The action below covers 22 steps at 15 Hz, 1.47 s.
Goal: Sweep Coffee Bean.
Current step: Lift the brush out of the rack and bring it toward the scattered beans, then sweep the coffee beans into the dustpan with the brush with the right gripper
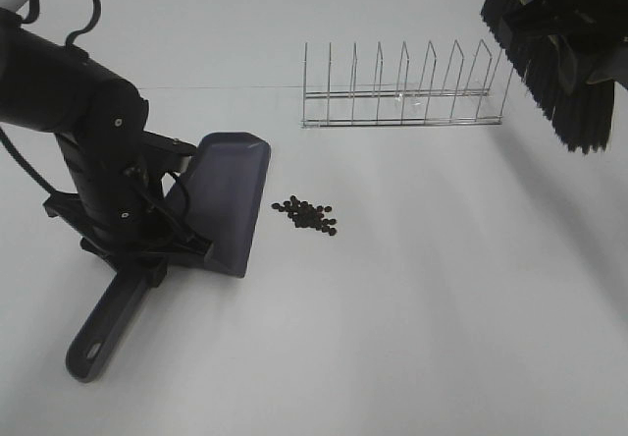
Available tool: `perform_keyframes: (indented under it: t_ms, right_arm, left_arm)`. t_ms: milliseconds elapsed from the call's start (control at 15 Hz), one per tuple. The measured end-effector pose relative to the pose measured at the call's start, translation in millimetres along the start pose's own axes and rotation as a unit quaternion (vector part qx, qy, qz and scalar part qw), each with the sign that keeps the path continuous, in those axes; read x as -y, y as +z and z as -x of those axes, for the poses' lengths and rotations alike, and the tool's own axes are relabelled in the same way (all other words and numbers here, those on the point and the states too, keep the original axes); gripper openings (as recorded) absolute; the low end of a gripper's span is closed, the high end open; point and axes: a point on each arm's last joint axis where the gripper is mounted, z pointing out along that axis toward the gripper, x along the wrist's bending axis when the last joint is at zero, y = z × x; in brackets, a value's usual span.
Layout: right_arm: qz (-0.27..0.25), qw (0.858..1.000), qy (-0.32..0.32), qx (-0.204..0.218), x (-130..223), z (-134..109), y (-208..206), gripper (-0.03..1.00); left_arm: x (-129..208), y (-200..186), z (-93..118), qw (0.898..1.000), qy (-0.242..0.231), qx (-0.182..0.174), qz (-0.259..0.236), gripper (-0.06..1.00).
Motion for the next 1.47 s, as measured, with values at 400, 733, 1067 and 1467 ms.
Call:
perform_keyframes:
  t_ms: [400, 733, 1067, 1467]
  right_arm:
    - [-0.031, 0.999, 0.009, 0.02, -6.5, -7.6, 26.1, 0.27]
    - [-0.094, 0.995, -0.012, 0.026, -10.7, -46.1, 75.1, 0.27]
    - [-0.135, 0.989, -0.044, 0.029, -4.6, -94.7, 108.6, 0.27]
    - [-0.154, 0.986, -0.056, -0.016, 4.4, -155.7, 136.4, 0.26]
  left_arm:
    - [-9.5, 3.5, 7.3, 1.0, 0.015, -0.008, 0.0, 0.33]
    - [-10.4, 7.2, 7.1, 0.999, 0.038, -0.019, -0.011, 0.33]
    - [-10.6, 7.2, 7.0, 0.999, 0.041, -0.019, -0.01, 0.33]
    - [-11.0, 7.5, 7.0, 0.999, 0.044, -0.02, -0.008, 0.33]
